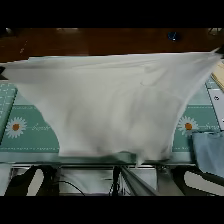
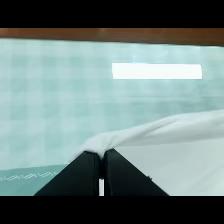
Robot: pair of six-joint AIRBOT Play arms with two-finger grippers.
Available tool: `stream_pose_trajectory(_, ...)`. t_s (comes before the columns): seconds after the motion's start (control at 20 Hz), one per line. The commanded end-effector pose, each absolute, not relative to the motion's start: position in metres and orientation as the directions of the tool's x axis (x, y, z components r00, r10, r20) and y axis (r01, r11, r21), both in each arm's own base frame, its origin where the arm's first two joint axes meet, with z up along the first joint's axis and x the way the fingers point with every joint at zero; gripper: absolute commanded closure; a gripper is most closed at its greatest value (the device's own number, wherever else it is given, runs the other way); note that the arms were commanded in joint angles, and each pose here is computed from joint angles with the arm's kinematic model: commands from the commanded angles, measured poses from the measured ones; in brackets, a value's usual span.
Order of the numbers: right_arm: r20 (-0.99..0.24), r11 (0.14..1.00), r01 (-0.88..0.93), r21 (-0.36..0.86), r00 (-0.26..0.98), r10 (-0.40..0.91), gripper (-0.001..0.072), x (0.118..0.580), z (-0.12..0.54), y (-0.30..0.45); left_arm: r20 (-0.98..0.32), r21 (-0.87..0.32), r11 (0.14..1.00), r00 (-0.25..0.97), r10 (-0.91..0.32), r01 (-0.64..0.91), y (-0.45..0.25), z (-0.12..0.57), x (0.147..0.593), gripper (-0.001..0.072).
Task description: Fold the shirts.
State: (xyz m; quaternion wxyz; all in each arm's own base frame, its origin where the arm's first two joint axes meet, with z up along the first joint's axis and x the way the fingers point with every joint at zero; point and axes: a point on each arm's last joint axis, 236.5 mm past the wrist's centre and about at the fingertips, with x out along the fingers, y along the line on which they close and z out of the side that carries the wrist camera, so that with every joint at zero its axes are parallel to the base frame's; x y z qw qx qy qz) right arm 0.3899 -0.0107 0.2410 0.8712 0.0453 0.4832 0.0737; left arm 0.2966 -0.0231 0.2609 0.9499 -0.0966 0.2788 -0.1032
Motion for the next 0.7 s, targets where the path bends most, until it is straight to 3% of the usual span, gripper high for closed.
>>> stream_pose_trajectory(0.0, -0.805, 0.976, -0.156, 0.154, 0.553, 0.216, 0.0695, 0.465, 0.201, 0.018, -0.542, -0.293, 0.947, 0.792, -0.28, 0.134, -0.008, 0.208, 0.363, 0.0679)
stream_pose_trajectory(0.25, -0.692, 0.984, -0.126, 0.125, 0.7, 0.178, 0.0695, 0.541, 0.189, 0.02, -0.632, -0.25, 0.953, 0.716, -0.296, 0.173, 0.008, 0.143, 0.424, 0.0679)
stream_pose_trajectory(0.65, -0.799, 0.972, -0.09, 0.217, 0.556, 0.229, 0.0695, 0.579, 0.065, 0.028, -0.663, -0.202, 0.967, 0.705, -0.251, 0.155, 0.023, 0.078, 0.474, 0.0678)
